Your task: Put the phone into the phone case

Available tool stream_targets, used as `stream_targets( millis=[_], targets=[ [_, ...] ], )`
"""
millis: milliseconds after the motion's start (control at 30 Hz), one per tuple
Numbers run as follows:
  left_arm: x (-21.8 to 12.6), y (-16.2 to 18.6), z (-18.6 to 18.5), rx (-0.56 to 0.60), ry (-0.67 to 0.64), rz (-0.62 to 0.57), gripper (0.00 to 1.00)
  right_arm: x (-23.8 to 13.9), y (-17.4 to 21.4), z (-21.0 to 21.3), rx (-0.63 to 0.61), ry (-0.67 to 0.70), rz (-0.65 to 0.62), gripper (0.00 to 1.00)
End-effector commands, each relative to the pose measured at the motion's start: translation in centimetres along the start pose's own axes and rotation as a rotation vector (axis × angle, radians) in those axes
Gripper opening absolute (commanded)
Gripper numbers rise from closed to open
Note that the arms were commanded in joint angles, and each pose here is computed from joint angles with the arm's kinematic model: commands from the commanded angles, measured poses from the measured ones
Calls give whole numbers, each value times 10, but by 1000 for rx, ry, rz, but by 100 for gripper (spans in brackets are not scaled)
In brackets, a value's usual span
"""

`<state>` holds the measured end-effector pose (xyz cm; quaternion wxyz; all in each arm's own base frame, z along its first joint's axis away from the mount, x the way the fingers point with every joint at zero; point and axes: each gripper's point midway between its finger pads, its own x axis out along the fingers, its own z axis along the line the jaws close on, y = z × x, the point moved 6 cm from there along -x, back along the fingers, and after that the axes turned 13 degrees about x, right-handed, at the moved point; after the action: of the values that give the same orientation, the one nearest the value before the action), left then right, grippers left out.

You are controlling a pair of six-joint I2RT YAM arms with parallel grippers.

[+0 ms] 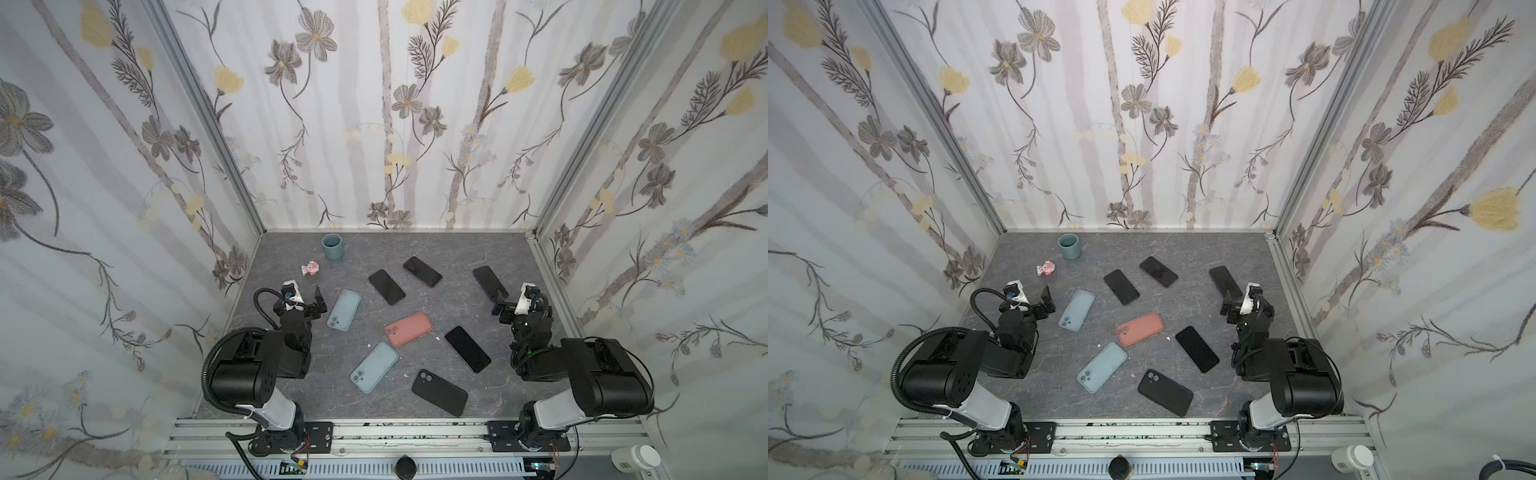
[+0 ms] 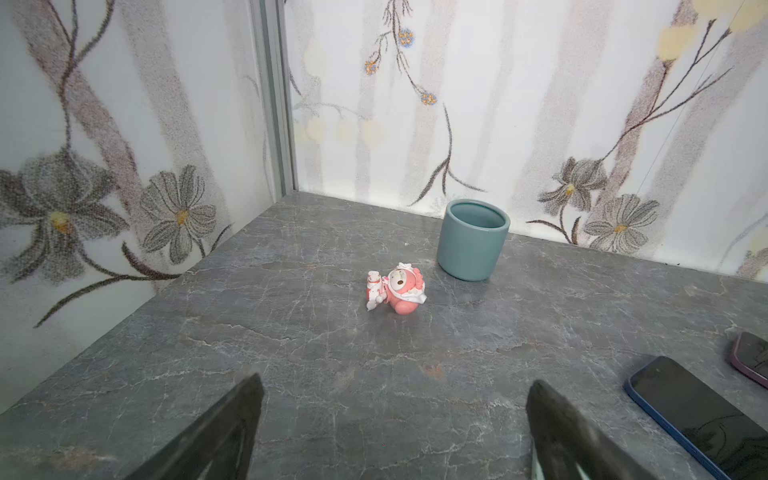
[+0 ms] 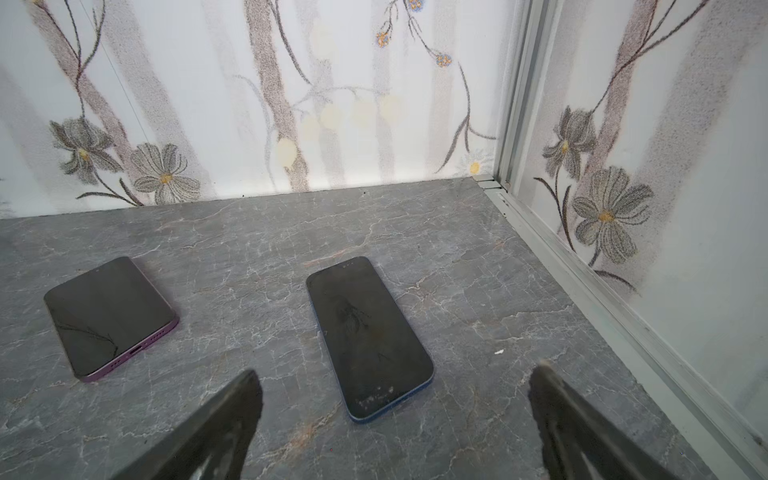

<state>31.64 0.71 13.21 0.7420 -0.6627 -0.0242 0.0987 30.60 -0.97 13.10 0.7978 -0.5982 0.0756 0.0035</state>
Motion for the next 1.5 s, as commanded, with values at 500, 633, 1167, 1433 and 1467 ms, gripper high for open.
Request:
stream_targets(
  millis=[500, 633, 1167, 1433, 1467],
  targets=[
    [1, -3, -1, 10, 7, -14, 100, 1, -10, 3, 0, -18, -50, 100],
    [1, -4, -1, 9, 7, -15, 100, 1, -10, 3, 0, -17, -50, 100],
    [2, -4, -1, 7, 10, -15, 100, 1, -10, 3, 1, -17, -50, 100],
    [4, -3, -1, 2, 24, -7, 100, 1, -10, 3, 0, -16, -50, 100],
    [4, -3, 0, 1, 27, -5, 100, 1, -10, 3, 0, -16, -50, 100]
  ],
)
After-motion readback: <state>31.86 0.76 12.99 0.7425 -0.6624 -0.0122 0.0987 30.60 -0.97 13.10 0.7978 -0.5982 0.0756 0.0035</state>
